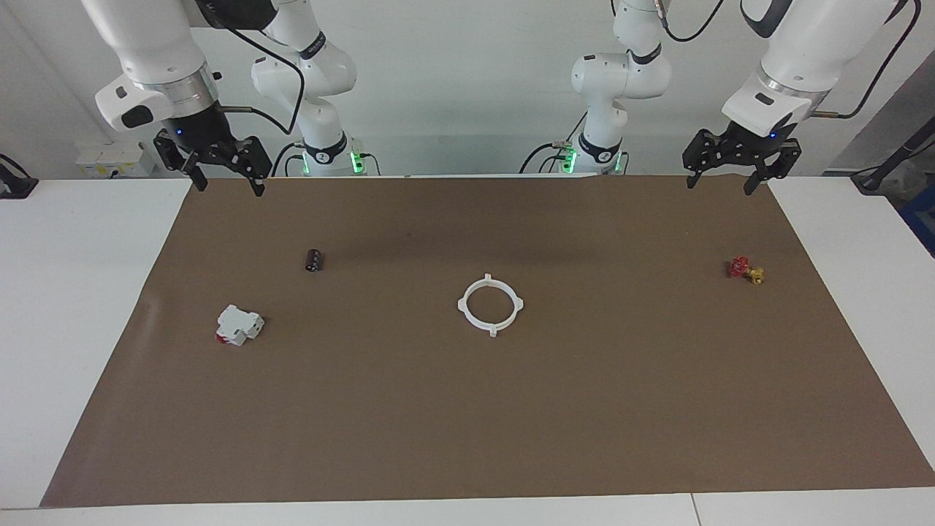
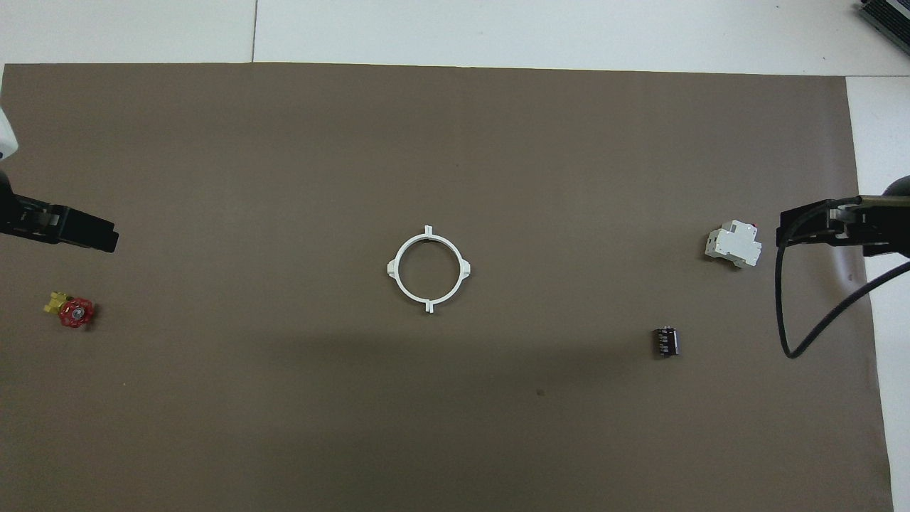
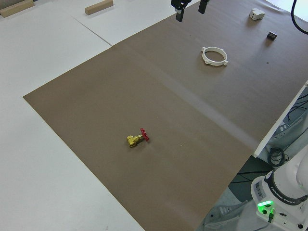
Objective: Assemble drain pipe with both arms
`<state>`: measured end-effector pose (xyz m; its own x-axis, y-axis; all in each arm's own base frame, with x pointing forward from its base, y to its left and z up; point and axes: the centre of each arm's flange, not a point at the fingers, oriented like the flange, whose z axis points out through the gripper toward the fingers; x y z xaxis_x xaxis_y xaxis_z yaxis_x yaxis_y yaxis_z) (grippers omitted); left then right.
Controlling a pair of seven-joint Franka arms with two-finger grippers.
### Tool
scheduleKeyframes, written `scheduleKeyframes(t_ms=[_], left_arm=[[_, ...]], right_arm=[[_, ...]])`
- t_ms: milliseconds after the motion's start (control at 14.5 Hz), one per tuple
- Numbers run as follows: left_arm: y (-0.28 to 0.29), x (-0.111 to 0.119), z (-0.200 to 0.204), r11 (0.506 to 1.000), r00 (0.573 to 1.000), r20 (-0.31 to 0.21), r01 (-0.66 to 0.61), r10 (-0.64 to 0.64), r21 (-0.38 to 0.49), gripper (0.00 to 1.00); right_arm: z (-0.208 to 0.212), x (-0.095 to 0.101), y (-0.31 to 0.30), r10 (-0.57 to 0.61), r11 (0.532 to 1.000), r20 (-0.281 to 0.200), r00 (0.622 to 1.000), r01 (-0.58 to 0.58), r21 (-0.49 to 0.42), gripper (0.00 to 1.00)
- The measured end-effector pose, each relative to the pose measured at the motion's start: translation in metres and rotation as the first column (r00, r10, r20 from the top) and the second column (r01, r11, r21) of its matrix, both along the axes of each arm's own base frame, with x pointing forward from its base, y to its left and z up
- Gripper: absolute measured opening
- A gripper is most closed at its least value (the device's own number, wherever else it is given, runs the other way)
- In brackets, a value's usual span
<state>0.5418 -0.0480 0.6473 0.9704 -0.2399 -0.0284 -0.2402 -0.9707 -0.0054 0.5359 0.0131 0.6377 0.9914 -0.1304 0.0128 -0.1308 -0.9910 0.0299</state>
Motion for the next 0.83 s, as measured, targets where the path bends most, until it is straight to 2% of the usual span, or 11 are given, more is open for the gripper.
scheduleKeyframes(t_ms=[345,828], left_arm=[[0.0053,-0.0034,0.0034,1.0,1.0,-0.021,-0.01,0.01,0.002,1.0],[-0.0025,-0.0041,0.0026,1.0,1.0,-0.025,0.005,-0.005,0.003,1.0]], right_arm=[[0.0,0.0,0.0,0.0,1.0,0.0,1.0,0.0,0.0,1.0],[0.0,0.0,0.0,0.0,1.0,0.0,1.0,0.0,0.0,1.0]])
